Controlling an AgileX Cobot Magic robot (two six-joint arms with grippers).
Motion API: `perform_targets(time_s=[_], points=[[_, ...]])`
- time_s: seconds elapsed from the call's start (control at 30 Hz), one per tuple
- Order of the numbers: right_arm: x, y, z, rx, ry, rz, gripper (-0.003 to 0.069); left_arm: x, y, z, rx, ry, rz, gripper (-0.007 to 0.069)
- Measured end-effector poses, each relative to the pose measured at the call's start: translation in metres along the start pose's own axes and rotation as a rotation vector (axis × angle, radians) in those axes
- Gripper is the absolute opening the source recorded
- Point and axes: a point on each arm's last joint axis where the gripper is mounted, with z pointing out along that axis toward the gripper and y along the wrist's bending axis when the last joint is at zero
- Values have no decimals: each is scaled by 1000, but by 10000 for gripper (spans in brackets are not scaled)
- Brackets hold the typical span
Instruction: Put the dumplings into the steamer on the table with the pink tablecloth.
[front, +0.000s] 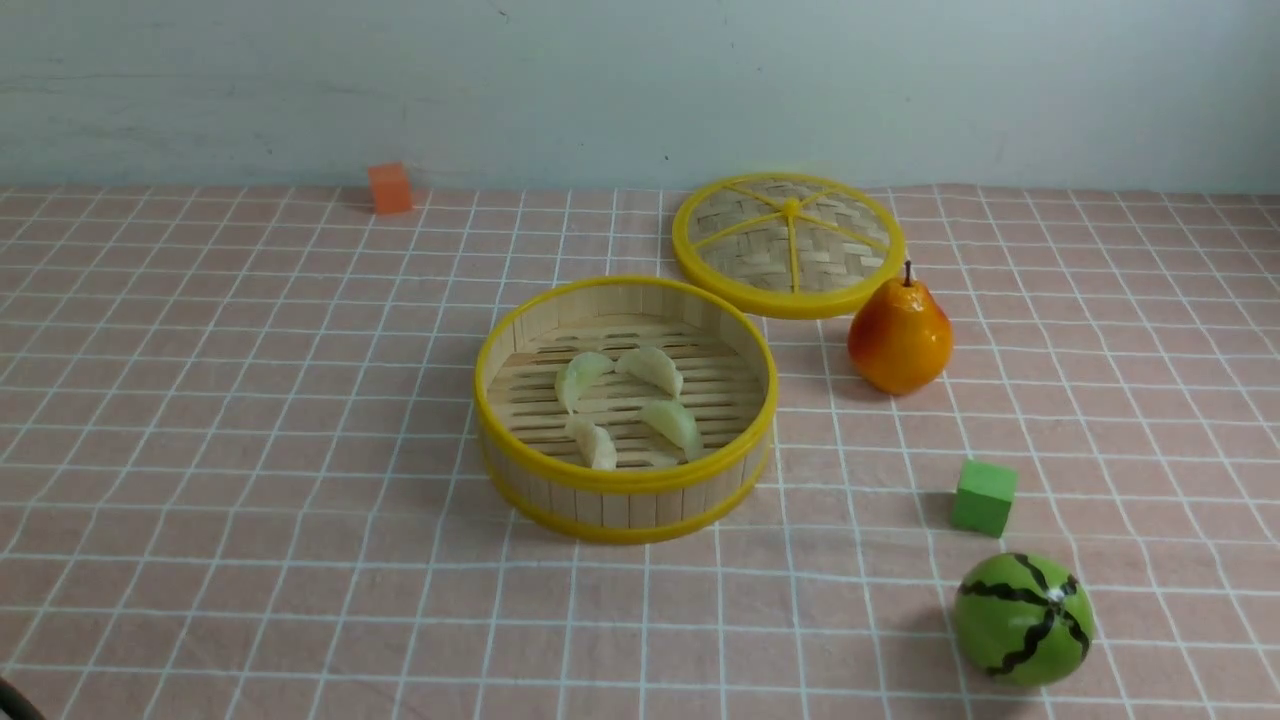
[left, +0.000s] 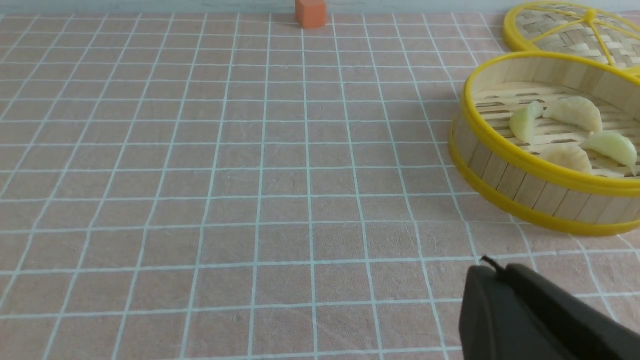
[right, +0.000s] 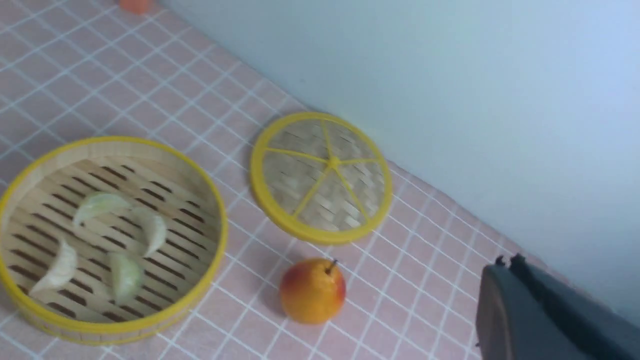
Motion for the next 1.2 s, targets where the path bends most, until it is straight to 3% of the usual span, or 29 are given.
perform_targets(time_s=[0.27, 0.57, 0.73, 1.03, 1.2], points=[[71, 18, -15, -27, -124, 60, -6, 0, 0, 0, 1, -1, 0, 20], [256, 79, 20, -118, -235, -25, 0, 0, 0, 0, 1, -2, -1, 25], [322, 100, 27, -161, -265, -34, 3, 0, 0, 0, 1, -2, -2, 29], [374, 117, 31, -205, -274, -29, 11, 0, 0, 0, 1, -2, -3, 39], [392, 119, 33, -209, -181, 3, 12, 0, 0, 0, 1, -2, -3, 39]])
